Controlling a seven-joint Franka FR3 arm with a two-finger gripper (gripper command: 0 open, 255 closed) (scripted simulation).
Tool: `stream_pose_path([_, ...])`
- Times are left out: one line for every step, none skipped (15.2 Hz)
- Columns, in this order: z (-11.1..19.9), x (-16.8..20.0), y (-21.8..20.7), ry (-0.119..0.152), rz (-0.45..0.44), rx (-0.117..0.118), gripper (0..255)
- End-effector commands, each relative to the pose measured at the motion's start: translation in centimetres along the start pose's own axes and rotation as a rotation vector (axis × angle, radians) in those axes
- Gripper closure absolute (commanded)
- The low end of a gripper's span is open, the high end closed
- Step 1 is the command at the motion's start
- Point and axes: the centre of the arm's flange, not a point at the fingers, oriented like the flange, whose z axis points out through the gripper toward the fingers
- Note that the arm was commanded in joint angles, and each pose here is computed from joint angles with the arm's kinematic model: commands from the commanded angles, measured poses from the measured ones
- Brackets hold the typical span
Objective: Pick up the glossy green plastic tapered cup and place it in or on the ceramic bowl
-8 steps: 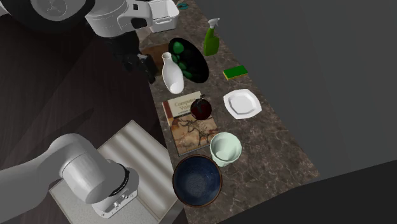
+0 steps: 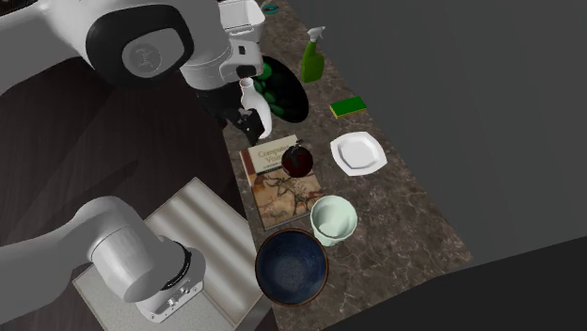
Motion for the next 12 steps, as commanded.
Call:
stream_pose_path([2.0, 0.2, 1.6, -0.004, 0.007, -0.014, 0])
stream_pose_path([2.9, 0.4, 2.4, -0.007, 0.011, -0.02, 0])
stream_pose_path([3.9, 0.6, 3.2, -0.01, 0.016, -0.027, 0])
stream_pose_path([4.8, 0.8, 4.0, -0.013, 0.02, -0.033, 0])
stream_pose_path([5.7, 0.9, 4.8, -0.015, 0.024, -0.039, 0])
stream_pose_path([6.7, 1.1, 5.7, -0.018, 0.028, -0.046, 0])
stream_pose_path([7.6, 1.3, 6.5, -0.021, 0.032, -0.052, 0])
stream_pose_path([8.5, 1.5, 7.3, -0.024, 0.036, -0.059, 0])
stream_pose_path([9.5, 1.6, 8.2, -0.027, 0.04, -0.065, 0])
stream_pose_path([10.4, 1.8, 9.0, -0.029, 0.044, -0.072, 0])
stream_pose_path([11.3, 1.9, 9.9, -0.032, 0.048, -0.078, 0])
stream_pose_path([12.2, 2.1, 10.8, -0.035, 0.052, -0.084, 0])
